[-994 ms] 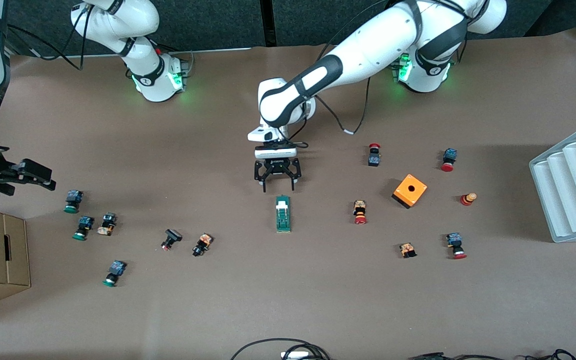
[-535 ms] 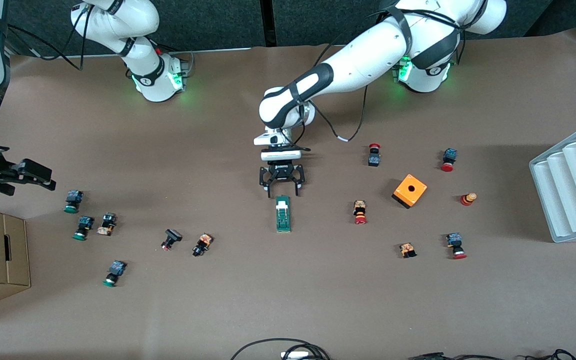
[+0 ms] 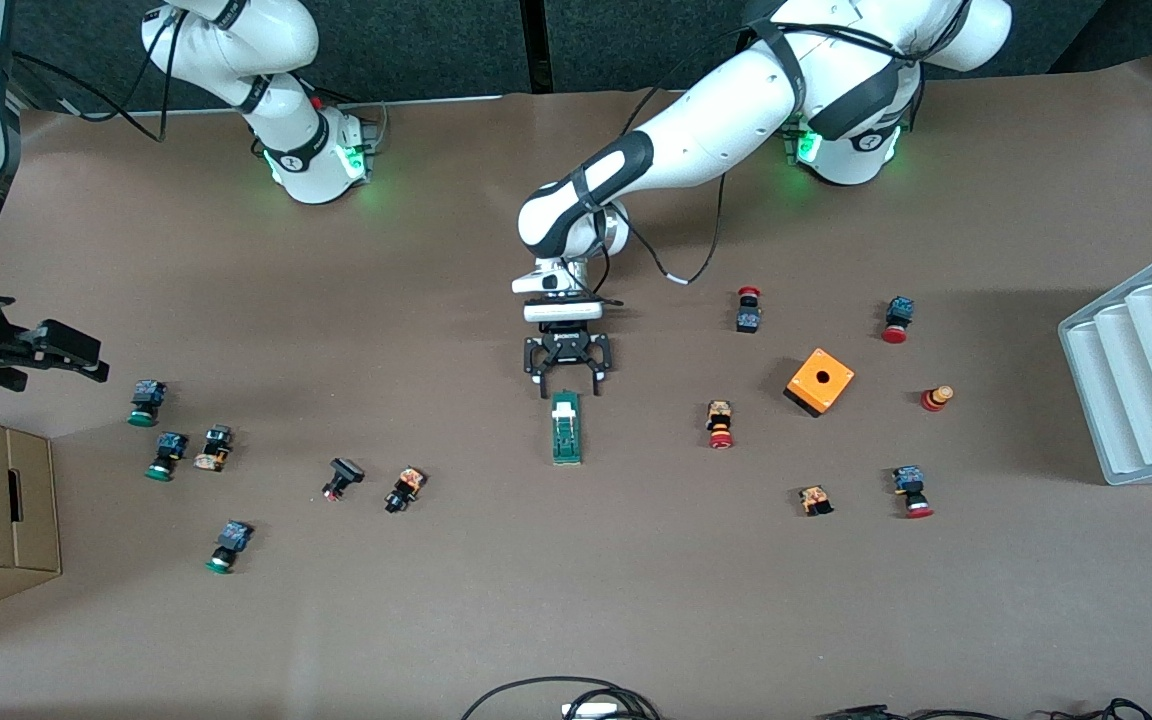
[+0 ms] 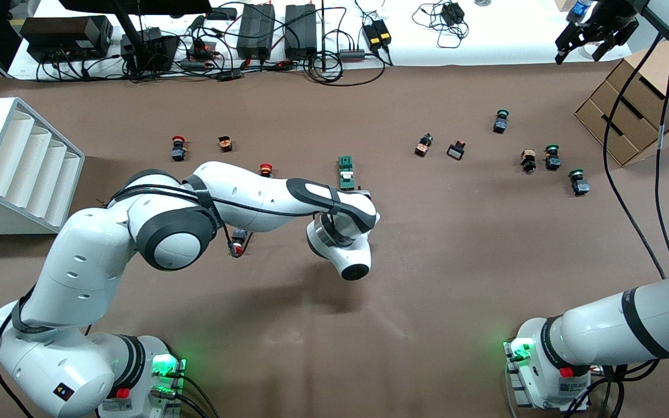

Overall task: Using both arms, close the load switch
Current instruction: 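Lower the left gripper and grasp the green switch body, then reach the right gripper toward the white toggle on the switch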

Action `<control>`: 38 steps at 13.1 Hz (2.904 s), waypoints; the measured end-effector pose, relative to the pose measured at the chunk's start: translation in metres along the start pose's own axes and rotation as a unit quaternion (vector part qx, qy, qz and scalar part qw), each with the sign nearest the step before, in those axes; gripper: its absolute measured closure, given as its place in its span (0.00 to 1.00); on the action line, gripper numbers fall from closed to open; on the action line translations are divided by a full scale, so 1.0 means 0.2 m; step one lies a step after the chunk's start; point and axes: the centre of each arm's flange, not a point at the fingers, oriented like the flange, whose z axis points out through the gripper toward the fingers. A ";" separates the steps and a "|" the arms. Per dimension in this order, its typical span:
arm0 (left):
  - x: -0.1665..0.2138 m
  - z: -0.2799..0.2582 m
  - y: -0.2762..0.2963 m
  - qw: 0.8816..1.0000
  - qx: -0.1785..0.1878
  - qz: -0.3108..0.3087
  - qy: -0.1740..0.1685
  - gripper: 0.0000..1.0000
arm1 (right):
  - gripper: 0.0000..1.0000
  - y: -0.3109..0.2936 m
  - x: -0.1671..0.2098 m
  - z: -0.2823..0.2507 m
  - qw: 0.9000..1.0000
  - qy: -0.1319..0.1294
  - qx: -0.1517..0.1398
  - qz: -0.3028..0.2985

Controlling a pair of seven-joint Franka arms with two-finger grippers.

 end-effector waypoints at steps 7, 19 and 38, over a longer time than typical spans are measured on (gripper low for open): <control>-0.06 -0.05 0.03 1.000 -0.012 -0.003 0.005 0.07 | 0.00 -0.10 0.09 0.22 0.999 -0.032 0.035 0.000; -0.07 0.01 0.00 0.999 -0.020 0.015 0.031 0.22 | 0.00 -1.39 0.21 0.64 0.957 -0.033 0.056 0.283; -0.08 0.00 0.00 0.999 -0.019 0.012 0.034 0.23 | 0.07 -2.46 0.01 1.76 0.813 -0.002 0.089 0.575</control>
